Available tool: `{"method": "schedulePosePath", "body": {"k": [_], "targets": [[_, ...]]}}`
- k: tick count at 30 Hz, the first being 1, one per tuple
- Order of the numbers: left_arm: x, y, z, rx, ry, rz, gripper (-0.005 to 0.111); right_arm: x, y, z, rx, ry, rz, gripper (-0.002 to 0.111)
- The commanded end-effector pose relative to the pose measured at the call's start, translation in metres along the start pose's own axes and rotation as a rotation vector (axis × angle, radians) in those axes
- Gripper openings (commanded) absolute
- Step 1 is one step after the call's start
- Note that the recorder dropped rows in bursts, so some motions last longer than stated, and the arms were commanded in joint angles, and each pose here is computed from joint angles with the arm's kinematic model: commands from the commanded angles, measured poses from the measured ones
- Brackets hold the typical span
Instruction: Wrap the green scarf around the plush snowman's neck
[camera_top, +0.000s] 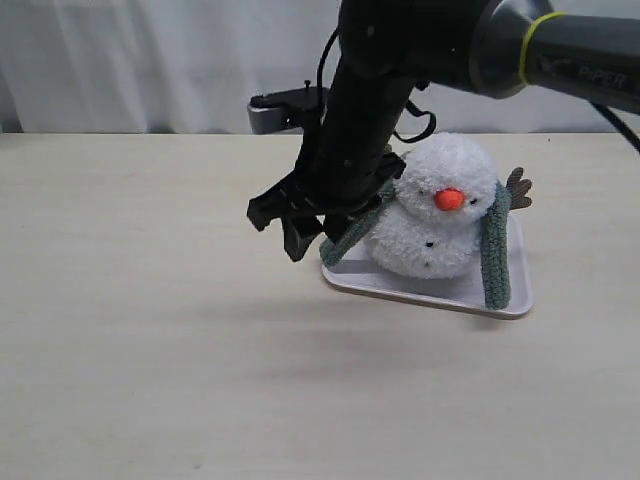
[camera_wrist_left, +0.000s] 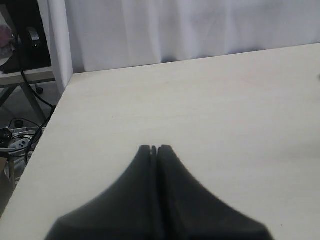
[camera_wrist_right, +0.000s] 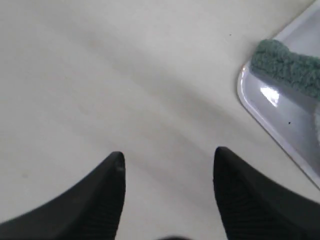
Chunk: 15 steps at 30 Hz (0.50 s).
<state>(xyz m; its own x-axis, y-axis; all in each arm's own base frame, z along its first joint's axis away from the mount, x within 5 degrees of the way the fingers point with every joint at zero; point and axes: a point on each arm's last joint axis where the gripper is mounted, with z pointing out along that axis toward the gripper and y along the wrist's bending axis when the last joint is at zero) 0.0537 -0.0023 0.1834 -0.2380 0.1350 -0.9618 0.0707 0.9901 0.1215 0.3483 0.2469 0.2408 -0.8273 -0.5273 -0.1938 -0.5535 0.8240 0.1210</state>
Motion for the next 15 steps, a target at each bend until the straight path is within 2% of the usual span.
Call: {"method": "schedulePosePath", "body": {"k": [1,3,5,12,15], "targets": [[-0.001,0.000,0.000,0.008,-0.013,0.001,0.000,0.002,-0.007,0.011,0.190,-0.029,0.009,0.052],[-0.001,0.000,0.000,0.008,-0.013,0.001,0.000,0.005,-0.013,0.014,0.244,-0.019,0.024,0.052],[-0.001,0.000,0.000,0.008,-0.013,0.001,0.000,0.007,-0.015,0.017,0.251,-0.018,0.107,0.052],[-0.001,0.000,0.000,0.008,-0.013,0.001,0.000,0.010,-0.013,0.037,0.192,-0.099,0.222,0.052],[-0.001,0.000,0.000,0.008,-0.013,0.001,0.000,0.009,-0.016,0.048,0.191,-0.190,0.273,0.052]]}}
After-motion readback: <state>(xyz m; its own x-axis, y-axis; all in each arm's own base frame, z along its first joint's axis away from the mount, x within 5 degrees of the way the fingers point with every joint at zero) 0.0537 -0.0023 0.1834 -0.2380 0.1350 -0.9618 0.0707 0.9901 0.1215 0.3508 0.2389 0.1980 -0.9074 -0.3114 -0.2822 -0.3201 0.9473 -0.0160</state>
